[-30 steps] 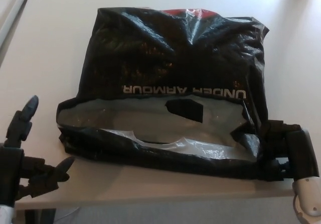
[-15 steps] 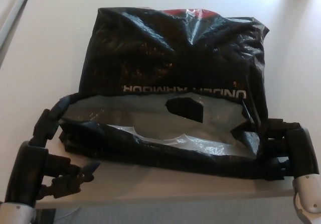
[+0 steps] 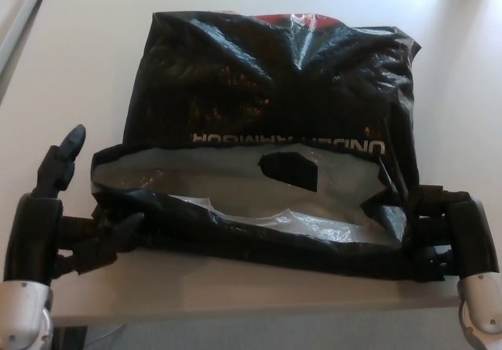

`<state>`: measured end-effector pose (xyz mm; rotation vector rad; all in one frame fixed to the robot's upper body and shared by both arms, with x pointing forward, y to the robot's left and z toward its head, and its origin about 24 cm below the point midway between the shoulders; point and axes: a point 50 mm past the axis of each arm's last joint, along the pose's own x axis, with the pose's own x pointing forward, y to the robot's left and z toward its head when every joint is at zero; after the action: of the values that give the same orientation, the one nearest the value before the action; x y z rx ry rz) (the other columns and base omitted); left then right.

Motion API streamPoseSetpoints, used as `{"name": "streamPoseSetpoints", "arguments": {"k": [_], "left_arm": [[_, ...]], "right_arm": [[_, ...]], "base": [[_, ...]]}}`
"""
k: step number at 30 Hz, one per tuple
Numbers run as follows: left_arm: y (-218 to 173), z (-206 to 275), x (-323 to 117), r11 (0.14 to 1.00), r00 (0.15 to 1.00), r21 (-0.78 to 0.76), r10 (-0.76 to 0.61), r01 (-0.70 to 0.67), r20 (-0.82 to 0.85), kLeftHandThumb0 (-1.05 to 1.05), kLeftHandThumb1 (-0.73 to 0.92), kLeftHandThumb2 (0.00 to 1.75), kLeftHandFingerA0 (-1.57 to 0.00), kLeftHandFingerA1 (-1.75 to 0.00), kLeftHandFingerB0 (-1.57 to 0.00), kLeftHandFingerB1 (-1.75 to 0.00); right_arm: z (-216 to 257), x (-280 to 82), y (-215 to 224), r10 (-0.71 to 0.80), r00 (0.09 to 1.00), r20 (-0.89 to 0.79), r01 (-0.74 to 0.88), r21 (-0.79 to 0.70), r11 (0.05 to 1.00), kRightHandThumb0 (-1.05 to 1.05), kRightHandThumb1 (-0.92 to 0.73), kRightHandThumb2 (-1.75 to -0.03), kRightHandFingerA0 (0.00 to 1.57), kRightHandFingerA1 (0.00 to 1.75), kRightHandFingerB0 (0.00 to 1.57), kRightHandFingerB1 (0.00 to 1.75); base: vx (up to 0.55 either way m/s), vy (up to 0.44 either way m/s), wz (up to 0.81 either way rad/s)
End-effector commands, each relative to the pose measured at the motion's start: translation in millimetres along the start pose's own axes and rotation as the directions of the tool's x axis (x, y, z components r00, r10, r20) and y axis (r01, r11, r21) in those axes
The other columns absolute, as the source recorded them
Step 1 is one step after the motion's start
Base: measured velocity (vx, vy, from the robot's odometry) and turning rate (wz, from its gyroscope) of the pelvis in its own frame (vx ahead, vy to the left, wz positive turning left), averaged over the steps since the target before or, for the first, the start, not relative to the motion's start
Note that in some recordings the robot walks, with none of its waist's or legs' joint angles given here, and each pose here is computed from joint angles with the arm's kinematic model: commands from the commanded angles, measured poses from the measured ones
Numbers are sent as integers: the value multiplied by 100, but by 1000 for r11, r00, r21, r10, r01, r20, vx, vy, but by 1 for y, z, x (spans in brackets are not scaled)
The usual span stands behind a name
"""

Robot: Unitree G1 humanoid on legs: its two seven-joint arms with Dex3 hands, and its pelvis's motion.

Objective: A plastic bag is kept infront of the robot in the middle of the desk and the robot uses both its hands to grab it from the top and lifts it up and then releases it.

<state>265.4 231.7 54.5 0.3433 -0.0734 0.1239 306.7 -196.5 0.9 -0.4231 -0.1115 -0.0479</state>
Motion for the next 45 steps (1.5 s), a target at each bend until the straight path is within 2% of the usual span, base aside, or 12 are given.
{"name": "streamPoseSetpoints", "arguments": {"k": [1,13,21,24,30,31,34,35,36,41,43,45], "left_arm": [[13,-11,3,999,998,24,43,-42,-51,-37,45,71,-4,-24,0,-13],[19,-15,3,998,996,18,55,-53,-67,-42,44,69,-7,-28,0,-17],[11,-13,4,998,997,-68,-9,3,-78,-43,33,73,-1,-31,0,-32],[10,-10,6,998,996,-62,-37,32,-79,-48,33,72,-3,-32,0,-30],[1,-3,11,995,995,-83,-67,60,-80,-48,49,55,-19,-28,-1,-29],[-1,-2,12,994,994,-89,-75,68,-84,-47,48,58,-19,-30,-3,-24],[-5,1,13,991,993,-101,-93,85,-79,-52,36,71,-13,-41,0,-27],[-6,2,13,991,992,-102,-99,90,-77,-53,35,71,-13,-41,0,-27],[-9,3,14,991,992,-95,-100,92,-80,-52,35,70,-14,-41,-1,-28],[-14,5,17,990,985,-84,-120,110,-123,-51,44,67,-13,-32,-3,-22],[-14,6,21,986,977,-81,-154,143,-150,-53,41,67,-10,-28,-2,-25],[-14,7,25,985,966,-84,-168,154,-196,-50,31,72,-7,-33,0,-34]], "right_arm": [[-18,-15,1,23,995,-94,-24,-16,1000,-72,-42,-107,157,151,155,148],[-17,-13,3,17,995,-99,-19,-23,1000,-104,-67,-104,150,148,139,141],[-16,-11,2,15,996,-92,-17,-14,1000,-72,-42,-107,157,151,156,148],[-16,-11,2,18,996,-92,-19,-13,1000,-102,-66,-103,151,148,140,141],[-15,-11,2,19,996,-86,-20,-5,1000,-73,-42,-106,157,151,154,147],[-15,-11,2,17,996,-87,-18,-8,1000,-102,-66,-102,149,148,139,142],[-14,-10,2,15,996,-85,-16,-17,1000,-102,-66,-102,149,148,139,142],[-14,-10,2,16,996,-84,-17,-15,1000,-73,-43,-108,157,152,155,149],[-15,-10,2,13,996,-87,-16,-25,1000,-100,-65,-103,150,149,141,143],[-16,-10,2,7,994,-109,-6,13,1000,-105,-68,-103,151,149,139,141],[-16,-10,2,2,995,-104,0,22,1000,-72,-40,-106,157,151,157,149],[-16,-10,2,-1,994,-111,2,15,1000,-100,-64,-105,152,149,143,142]], "base": [[0,0,0],[0,0,0],[0,0,0],[0,0,0],[0,0,0],[0,0,0],[0,0,0],[0,0,0],[0,0,0],[0,0,0],[0,0,0],[0,0,0]]}}
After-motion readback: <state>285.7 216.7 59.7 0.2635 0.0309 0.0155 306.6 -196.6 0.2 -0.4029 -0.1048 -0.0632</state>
